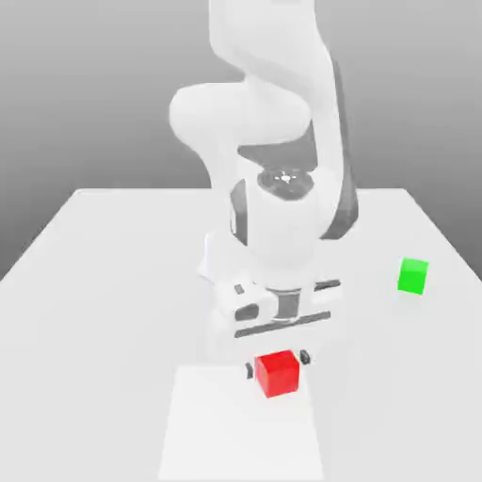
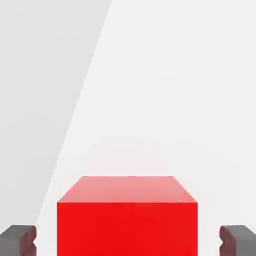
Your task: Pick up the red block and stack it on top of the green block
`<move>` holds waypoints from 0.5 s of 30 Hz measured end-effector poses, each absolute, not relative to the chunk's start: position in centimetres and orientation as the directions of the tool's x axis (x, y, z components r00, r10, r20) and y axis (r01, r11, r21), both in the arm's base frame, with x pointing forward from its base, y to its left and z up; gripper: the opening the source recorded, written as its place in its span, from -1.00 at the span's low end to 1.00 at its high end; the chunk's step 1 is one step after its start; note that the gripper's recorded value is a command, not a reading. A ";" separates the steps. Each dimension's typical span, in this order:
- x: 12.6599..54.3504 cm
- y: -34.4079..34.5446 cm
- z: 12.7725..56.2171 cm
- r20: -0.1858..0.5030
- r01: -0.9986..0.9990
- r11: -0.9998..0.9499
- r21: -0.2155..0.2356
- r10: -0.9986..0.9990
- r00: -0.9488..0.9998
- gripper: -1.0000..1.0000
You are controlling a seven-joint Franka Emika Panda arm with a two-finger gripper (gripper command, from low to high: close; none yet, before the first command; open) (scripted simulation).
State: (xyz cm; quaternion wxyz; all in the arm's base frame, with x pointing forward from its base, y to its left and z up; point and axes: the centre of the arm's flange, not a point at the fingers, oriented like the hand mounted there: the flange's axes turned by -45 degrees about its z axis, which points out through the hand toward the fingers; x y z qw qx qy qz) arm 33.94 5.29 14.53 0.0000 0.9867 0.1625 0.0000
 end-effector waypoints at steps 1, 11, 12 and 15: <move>33.9 5.3 14.5 0.000 0.321 -0.947 0.000 0.321 0.947 -1.00; 34.0 5.3 19.1 0.000 0.321 -0.947 0.001 0.321 0.947 -1.00; 34.0 5.3 20.0 0.000 0.321 -0.947 0.001 0.321 0.947 -1.00; 33.2 9.0 21.2 0.001 0.425 -0.905 -0.002 0.425 0.905 -1.00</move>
